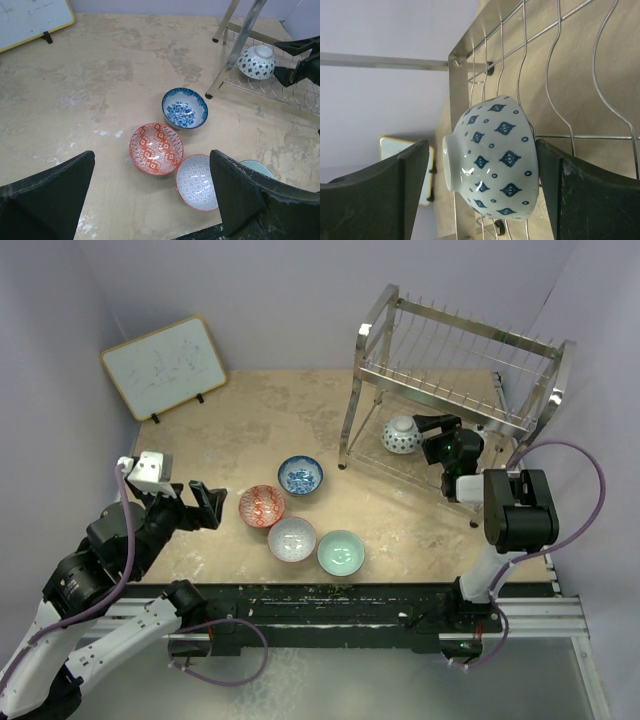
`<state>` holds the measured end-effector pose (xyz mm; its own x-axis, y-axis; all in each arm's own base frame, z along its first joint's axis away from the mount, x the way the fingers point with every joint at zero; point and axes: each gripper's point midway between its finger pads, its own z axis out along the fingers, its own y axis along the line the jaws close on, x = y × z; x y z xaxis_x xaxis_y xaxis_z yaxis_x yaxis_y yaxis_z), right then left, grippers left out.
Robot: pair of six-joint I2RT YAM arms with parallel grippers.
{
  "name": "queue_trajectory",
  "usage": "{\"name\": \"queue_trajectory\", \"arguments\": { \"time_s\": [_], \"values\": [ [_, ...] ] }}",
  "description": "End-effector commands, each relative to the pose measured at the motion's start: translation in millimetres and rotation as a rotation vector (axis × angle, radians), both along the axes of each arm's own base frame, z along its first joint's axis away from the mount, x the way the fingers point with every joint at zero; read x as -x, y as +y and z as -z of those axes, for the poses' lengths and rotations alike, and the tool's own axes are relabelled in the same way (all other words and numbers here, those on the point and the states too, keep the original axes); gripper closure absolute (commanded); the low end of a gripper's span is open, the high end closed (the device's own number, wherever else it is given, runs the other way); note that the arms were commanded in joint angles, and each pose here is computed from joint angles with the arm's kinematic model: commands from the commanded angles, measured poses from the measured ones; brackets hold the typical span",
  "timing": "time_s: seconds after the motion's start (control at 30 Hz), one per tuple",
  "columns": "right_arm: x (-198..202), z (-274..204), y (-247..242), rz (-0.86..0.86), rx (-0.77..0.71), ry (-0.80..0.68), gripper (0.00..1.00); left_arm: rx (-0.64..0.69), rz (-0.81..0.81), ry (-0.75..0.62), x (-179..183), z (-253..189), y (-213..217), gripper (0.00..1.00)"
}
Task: Load the bowls into the dish rack
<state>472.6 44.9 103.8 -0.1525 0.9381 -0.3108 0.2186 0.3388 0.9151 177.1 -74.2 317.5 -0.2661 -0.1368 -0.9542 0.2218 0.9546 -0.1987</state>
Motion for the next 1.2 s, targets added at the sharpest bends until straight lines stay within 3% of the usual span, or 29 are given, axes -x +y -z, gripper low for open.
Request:
{"name": "queue_trajectory", "arguments": {
  "time_s": [0.0,0.23,0.83,0.93,1.17],
  "values": [
    [-6,-15,-16,0.047,0.123,0.03,0.12,0.047,0.018,-0.037,-2,-11,-6,0.01],
    [-4,-23,-16,0.042,0.295,0.109,0.06,0.049,0.018,-0.032,-1,-8,-6,0.01],
    [38,-24,-2,0.029,0.636,0.256,0.07,0.061,0.014,-0.028,3,-4,-3,0.01],
    [39,-21,-5,0.025,0.682,0.285,0.1,0.064,0.016,-0.024,3,-2,-4,0.01],
    [33,-17,-2,-0.009,0.718,0.298,0.29,0.066,0.004,-0.024,3,3,-1,0.01]
  ]
}}
